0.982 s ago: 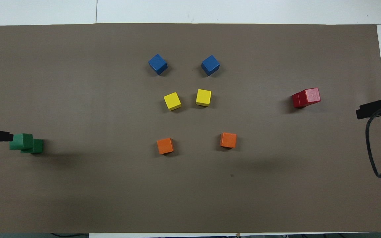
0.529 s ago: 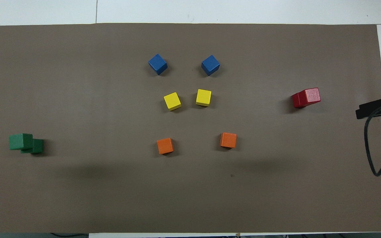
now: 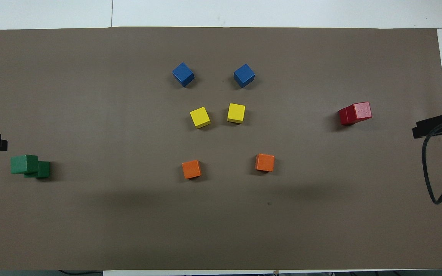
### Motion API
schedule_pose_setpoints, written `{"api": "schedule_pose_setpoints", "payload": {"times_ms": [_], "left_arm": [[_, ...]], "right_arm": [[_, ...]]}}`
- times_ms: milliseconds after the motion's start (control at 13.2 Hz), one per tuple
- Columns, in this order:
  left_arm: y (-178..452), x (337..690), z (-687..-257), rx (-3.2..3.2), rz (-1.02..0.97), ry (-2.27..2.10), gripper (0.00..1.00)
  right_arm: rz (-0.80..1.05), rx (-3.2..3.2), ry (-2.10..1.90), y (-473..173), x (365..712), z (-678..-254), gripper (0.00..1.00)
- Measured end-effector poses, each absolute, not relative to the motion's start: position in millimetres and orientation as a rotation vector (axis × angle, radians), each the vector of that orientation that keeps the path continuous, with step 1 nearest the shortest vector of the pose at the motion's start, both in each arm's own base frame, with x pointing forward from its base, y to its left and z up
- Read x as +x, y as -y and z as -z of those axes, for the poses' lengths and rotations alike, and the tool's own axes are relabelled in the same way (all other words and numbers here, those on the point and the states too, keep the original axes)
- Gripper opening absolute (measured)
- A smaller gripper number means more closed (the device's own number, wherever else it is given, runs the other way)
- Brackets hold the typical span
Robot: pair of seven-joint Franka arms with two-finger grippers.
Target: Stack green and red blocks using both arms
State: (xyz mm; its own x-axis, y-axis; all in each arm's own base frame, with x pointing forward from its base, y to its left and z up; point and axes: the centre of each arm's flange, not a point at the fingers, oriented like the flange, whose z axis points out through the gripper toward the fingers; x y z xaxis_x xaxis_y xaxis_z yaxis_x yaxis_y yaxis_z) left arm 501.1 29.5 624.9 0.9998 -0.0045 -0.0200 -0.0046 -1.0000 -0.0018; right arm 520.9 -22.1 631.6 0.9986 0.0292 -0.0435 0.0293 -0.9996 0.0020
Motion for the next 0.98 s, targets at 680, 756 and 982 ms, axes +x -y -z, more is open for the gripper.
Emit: {"api": "schedule_pose_setpoints", "payload": {"times_ms": [680, 756, 982], "left_arm": [[-18.1, 528.6, -626.0, -3.151, -0.111, -0.046, 1.0], [-17.6, 528.4, -625.5, -3.151, -0.117, -0.047, 1.0], [-16.7, 527.4, -624.8, -3.162, -0.131, -0.047, 1.0]], "right_arm": [[0.065, 3.138, -0.045, 22.1, 520.4, -632.6, 1.0], [0.065, 3.138, -0.045, 22.1, 520.3, -632.6, 1.0], [0.065, 3.138, -0.033, 22.1, 520.3, -632.6, 1.0]]}}
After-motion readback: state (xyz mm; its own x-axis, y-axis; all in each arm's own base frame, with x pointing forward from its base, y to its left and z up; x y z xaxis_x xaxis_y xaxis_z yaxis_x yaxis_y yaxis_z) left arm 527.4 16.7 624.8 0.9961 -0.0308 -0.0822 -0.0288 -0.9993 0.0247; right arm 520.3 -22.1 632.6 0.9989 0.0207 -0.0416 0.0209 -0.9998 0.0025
